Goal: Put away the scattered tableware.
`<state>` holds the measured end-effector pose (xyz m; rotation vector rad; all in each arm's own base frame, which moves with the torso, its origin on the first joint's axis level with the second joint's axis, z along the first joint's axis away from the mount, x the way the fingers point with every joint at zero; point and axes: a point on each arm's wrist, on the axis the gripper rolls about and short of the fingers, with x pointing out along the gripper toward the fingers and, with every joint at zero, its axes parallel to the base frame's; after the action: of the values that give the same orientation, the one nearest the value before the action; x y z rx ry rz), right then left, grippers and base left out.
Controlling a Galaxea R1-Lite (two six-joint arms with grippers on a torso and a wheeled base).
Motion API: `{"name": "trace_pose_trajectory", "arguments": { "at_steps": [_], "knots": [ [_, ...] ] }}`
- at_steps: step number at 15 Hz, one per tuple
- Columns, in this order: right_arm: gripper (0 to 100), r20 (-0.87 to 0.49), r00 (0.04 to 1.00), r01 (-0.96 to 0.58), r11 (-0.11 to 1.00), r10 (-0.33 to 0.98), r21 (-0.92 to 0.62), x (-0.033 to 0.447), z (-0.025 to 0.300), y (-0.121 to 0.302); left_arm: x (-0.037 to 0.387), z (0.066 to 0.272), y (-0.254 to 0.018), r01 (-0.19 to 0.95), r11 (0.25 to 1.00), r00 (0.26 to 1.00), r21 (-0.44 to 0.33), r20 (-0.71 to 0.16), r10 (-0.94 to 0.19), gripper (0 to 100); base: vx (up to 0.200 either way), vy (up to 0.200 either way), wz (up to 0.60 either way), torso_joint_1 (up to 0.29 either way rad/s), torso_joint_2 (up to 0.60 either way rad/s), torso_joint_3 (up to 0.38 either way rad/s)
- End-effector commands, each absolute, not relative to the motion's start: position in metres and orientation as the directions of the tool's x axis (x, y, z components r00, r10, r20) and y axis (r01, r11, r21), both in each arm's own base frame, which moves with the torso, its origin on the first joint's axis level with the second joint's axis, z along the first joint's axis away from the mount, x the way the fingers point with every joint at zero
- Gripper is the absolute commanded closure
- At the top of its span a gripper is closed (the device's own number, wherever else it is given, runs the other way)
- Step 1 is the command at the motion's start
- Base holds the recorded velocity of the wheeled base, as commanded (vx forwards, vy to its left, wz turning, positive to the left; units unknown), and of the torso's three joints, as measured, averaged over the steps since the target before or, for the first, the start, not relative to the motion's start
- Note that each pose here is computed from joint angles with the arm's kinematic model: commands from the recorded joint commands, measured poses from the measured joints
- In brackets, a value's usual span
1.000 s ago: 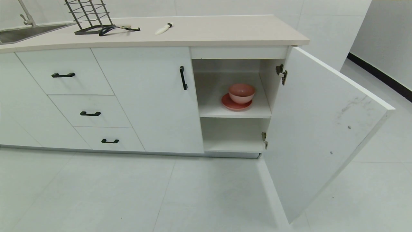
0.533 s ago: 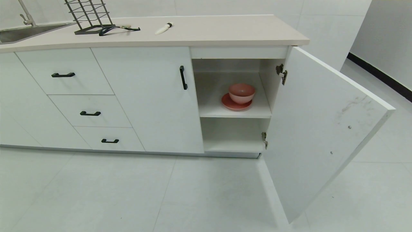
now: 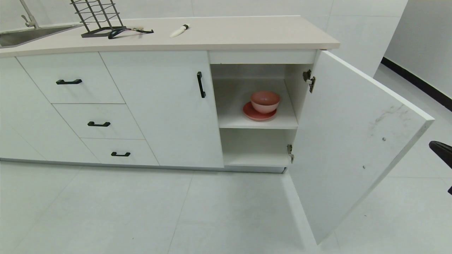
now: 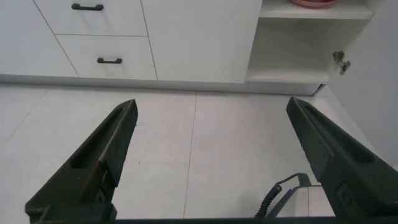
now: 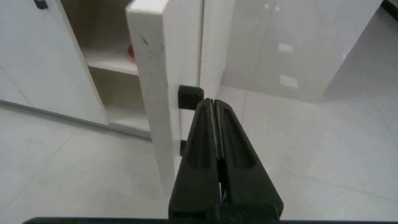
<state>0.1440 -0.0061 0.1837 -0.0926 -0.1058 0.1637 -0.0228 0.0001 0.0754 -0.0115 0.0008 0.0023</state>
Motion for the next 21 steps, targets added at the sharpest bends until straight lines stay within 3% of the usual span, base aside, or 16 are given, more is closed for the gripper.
{"name": "trace_pose_trajectory", "arguments": {
  "at_steps": [1, 11, 17, 21],
  "knots": [
    [100, 0.042, 0.986, -0.158, 0.984, 0.162, -0.086, 0.157, 0.175, -0.008, -0.023, 0.075, 0.000, -0.003, 1.000, 1.000, -0.009, -0.002, 0.003, 0, 0.000, -0.200, 0.00, 0.007, 0.00, 0.002],
    [100, 0.053, 0.984, -0.167, 0.982, 0.173, -0.092, 0.193, 0.183, -0.010, -0.023, 0.075, 0.000, -0.003, 1.000, 1.000, -0.020, 0.000, 0.003, 0, 0.000, -0.020, 0.00, 0.000, 0.00, 0.000],
    [100, 0.033, 0.963, -0.263, 0.959, 0.268, -0.107, 0.230, 0.174, -0.010, -0.023, 0.075, 0.000, -0.003, 1.000, 1.000, -0.020, 0.000, 0.003, 0, 0.000, 0.000, 0.00, 0.000, 0.00, 0.000],
    [100, 0.021, 0.945, -0.321, 0.939, 0.325, -0.121, 0.228, 0.169, 0.000, -0.023, 0.075, 0.000, -0.003, 1.000, 1.000, -0.025, 0.000, 0.003, 0, 0.000, 0.000, 0.00, 0.000, 0.00, 0.000]
  ]
}}
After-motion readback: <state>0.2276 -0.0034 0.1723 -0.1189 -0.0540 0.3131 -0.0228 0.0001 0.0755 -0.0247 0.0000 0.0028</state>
